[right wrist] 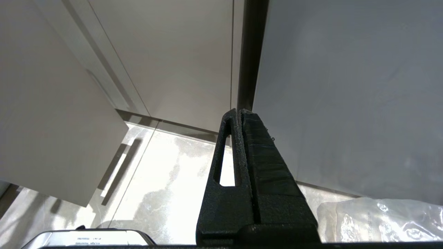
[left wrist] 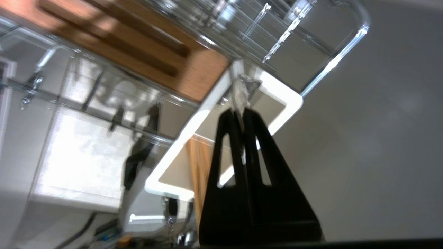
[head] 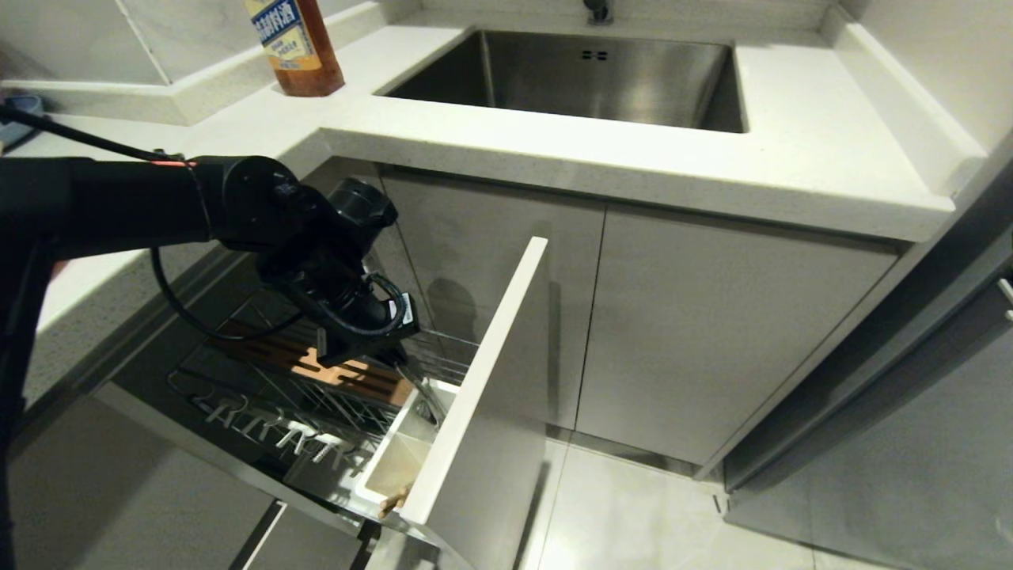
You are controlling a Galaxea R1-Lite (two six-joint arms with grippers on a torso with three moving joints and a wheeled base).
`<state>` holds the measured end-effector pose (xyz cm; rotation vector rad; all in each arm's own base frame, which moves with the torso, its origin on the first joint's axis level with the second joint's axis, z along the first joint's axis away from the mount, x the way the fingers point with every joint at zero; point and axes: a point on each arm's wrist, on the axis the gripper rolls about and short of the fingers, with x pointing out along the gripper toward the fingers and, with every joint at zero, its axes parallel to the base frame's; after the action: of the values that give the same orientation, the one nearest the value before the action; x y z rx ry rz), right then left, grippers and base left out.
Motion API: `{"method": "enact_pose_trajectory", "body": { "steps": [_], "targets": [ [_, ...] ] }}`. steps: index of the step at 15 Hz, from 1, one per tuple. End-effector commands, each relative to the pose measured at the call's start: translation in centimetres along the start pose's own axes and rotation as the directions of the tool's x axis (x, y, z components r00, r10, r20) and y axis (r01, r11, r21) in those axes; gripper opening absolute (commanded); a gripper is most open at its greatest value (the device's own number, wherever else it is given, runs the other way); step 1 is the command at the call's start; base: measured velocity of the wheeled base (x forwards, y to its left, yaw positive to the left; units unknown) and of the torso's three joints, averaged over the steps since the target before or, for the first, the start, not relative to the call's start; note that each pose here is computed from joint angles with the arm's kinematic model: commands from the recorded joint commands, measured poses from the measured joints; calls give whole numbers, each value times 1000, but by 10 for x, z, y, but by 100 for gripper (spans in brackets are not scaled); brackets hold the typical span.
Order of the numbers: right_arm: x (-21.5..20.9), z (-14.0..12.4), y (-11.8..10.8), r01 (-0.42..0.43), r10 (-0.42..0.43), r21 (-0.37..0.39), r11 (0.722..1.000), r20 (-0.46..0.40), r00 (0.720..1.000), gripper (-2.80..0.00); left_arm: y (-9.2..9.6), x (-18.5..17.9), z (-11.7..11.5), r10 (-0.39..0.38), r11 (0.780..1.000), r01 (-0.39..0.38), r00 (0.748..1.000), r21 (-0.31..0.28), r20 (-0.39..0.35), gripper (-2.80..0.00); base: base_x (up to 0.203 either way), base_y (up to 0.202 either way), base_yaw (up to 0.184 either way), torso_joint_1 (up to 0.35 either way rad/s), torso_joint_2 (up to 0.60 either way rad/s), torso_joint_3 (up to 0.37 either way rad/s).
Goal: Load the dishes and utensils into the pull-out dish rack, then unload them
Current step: Take the fork out of the cupboard
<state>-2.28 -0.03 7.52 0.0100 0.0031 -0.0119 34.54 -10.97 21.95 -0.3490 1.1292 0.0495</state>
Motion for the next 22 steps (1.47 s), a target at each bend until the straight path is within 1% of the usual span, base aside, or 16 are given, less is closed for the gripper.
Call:
{"method": "enact_pose_trajectory", "body": {
  "steps": [1,7,9,11,15,17,19,22],
  "targets": [
    [0,0,0,0,0,-1,1000,-2,1000,-280,1,-3,0,0,1000,0,1000,-11,4,-280,0,0,0,0,0,0],
    [0,0,0,0,0,-1,1000,-1,1000,-280,0,-11,-2,-11,1000,11,1000,-11,18,-280,0,0,0,0,0,0],
    [0,0,0,-1,1,1,1000,-1,1000,-280,-1,-23,-5,-29,999,30,999,-18,40,-280,0,0,0,0,0,0],
    [0,0,0,0,0,1,1000,-2,1000,-280,-2,-38,-8,-48,999,49,997,-11,61,-280,0,0,0,0,0,0],
    [0,-1,0,0,0,0,1000,-2,1000,-280,-2,-54,-17,-56,998,57,997,-2,57,-280,0,0,0,0,0,0],
    [0,-1,0,-1,1,0,1000,-2,1000,-280,-2,-63,-21,-67,997,68,996,-19,66,-280,0,0,0,0,0,0],
    [0,0,0,-1,1,1,1000,-1,1000,-280,-2,-73,-24,-81,996,83,993,-19,80,-280,0,0,0,0,0,0],
    [0,-1,0,0,0,0,1000,-2,1000,-280,-2,-81,-30,-85,996,87,994,-12,75,-280,0,0,0,0,0,0]
  ]
}}
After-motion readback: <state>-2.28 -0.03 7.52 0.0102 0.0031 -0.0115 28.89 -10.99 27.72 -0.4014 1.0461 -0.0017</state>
